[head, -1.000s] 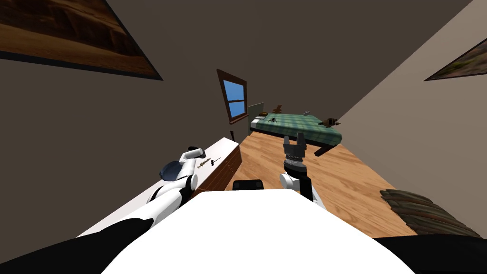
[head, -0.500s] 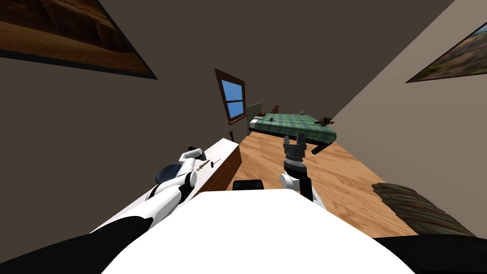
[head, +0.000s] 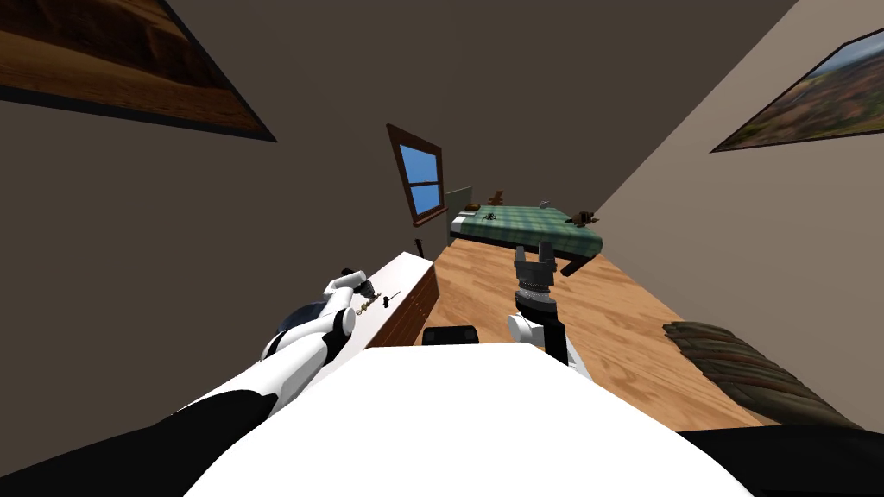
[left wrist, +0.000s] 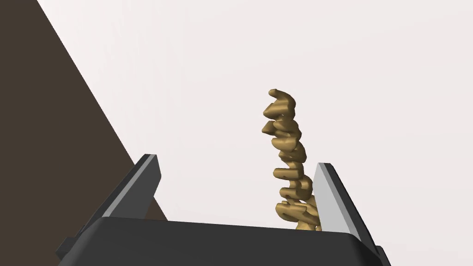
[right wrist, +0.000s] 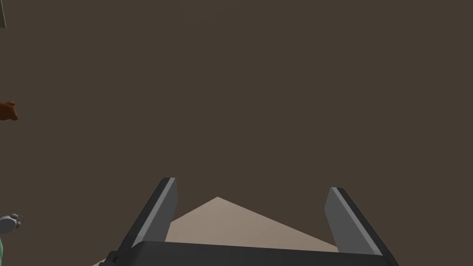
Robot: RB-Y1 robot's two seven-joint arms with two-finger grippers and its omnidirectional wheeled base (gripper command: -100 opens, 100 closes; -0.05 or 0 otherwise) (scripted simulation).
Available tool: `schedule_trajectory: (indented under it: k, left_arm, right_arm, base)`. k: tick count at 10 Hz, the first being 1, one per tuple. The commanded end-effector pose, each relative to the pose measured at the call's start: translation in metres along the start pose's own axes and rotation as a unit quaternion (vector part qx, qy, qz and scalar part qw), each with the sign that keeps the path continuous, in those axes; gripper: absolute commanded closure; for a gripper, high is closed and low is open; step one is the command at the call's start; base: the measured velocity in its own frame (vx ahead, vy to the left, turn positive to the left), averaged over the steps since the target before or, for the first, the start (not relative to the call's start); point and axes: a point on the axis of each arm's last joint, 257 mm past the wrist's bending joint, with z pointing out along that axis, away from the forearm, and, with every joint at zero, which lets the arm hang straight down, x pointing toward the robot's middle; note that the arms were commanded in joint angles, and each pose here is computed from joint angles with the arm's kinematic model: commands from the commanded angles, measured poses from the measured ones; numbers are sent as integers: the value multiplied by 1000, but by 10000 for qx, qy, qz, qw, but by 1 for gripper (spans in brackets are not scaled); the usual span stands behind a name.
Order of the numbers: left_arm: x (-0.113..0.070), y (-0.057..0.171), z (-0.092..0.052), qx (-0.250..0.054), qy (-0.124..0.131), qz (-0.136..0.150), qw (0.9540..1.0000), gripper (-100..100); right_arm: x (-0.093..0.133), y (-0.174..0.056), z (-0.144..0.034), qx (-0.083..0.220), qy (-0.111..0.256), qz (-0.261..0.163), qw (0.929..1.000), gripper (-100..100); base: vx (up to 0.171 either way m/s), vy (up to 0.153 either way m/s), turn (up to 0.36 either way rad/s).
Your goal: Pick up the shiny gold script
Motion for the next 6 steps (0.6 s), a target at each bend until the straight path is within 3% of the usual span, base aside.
schedule_trajectory:
  k: [1,3,5,6]
  left_arm:
    - [-1,5,3,-90,-12,-28,10000,-100]
    - [-8,31,5,-626,-47,-273,9977,-100]
    - [-10,39,8,-724,-70,-289,9969,-100]
    - [-14,54,9,-998,-98,-403,9941,-100]
  right_arm:
    - [0,0,0,0,0,0,10000,0]
    - [0,0,0,0,0,0,10000,0]
    - [0,0,0,0,0,0,10000,0]
    - [0,0,0,0,0,0,10000,0]
  base:
    - [12,26,-3]
    - [21,64,-87]
    - [19,62,-31]
    - [11,37,-50]
